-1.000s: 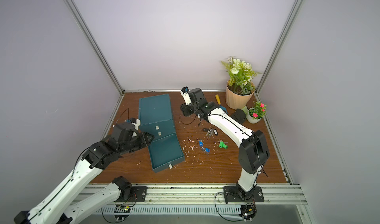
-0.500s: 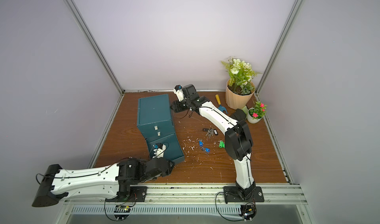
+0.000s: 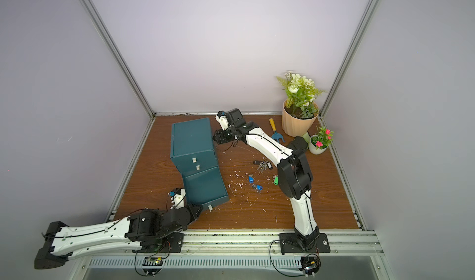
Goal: Take the keys out of the drawer
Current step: Close the drawer in the storage box.
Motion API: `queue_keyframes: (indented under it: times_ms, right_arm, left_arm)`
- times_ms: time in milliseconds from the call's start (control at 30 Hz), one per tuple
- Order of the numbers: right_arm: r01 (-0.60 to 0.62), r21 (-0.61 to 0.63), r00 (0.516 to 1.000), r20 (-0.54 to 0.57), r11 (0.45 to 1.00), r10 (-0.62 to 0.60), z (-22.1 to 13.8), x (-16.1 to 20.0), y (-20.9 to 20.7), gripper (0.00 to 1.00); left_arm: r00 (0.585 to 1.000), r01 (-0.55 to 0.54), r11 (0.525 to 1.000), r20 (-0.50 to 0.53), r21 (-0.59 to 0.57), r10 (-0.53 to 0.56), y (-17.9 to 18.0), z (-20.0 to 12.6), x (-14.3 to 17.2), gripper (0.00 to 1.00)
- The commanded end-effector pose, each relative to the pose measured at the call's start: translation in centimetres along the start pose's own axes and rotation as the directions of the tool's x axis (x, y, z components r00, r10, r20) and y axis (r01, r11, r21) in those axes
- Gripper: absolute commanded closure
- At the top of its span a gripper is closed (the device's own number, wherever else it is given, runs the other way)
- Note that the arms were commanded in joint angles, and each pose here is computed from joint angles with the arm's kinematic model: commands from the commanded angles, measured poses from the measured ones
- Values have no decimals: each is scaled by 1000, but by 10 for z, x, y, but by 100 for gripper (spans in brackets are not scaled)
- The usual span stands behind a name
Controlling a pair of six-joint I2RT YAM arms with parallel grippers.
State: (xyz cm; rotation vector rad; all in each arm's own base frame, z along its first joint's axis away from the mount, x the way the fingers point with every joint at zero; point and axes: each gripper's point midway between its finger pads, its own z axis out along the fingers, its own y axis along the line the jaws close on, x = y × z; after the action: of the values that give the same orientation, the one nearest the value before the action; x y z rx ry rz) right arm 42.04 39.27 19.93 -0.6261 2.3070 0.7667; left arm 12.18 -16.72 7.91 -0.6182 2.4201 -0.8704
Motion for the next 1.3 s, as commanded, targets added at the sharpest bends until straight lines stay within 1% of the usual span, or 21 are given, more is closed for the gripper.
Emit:
queue_keyframes:
  times_ms: [0, 100, 300, 367, 433, 533, 600, 700, 833, 933, 1067, 1167, 1267]
  right_arm:
    - [41, -44, 994, 103, 998, -36, -38, -32, 32, 42]
    - [42, -31, 991, 132, 999, -38, -47, -37, 32, 42]
    - [49, -11, 974, 223, 999, -45, -71, -61, 38, 41]
    - [84, -19, 971, 227, 996, -77, -70, -68, 46, 40]
    - [121, -18, 972, 205, 992, -115, -61, -70, 52, 40]
    - [112, -9, 984, 142, 994, -110, -37, -67, 49, 40]
    - [105, -7, 990, 96, 994, -104, -22, -59, 46, 39]
    - [100, -19, 994, 37, 995, -99, -7, -43, 45, 41]
    - [108, -31, 994, 19, 994, -108, -6, -29, 51, 43]
    - [101, -37, 995, 15, 994, -101, -9, -23, 52, 43]
    - [90, -51, 996, -8, 995, -90, -8, -12, 52, 45]
    - [82, -62, 996, -15, 995, -83, -7, -5, 53, 46]
    - [76, -64, 997, -14, 995, -77, -7, -2, 52, 47]
  left_arm:
    - [994, 23, 999, 107, -43, -18, 17, -1, -18, 76]
    - [989, 36, 998, 144, -49, -29, 20, -1, -25, 75]
    - [968, 58, 998, 247, -39, -47, 16, -3, -46, 73]
    - [965, 55, 998, 257, -28, -46, 12, -1, -50, 71]
    - [964, 53, 998, 262, -16, -47, 11, 3, -52, 70]
    - [957, 58, 998, 285, -27, -48, 15, 6, -54, 68]
    - [950, 59, 997, 310, -43, -43, 18, 5, -58, 68]
    - [931, 77, 997, 361, -30, -61, 18, 6, -66, 67]
    - [914, 81, 996, 397, 36, -89, 8, 15, -70, 66]
    - [903, 122, 992, 413, 17, -118, 19, 23, -69, 66]
    - [868, 132, 991, 481, 13, -122, 23, 25, -79, 65]
    - [848, 140, 990, 514, 20, -130, 24, 28, -88, 64]
    - [844, 140, 990, 521, 9, -124, 25, 37, -95, 63]
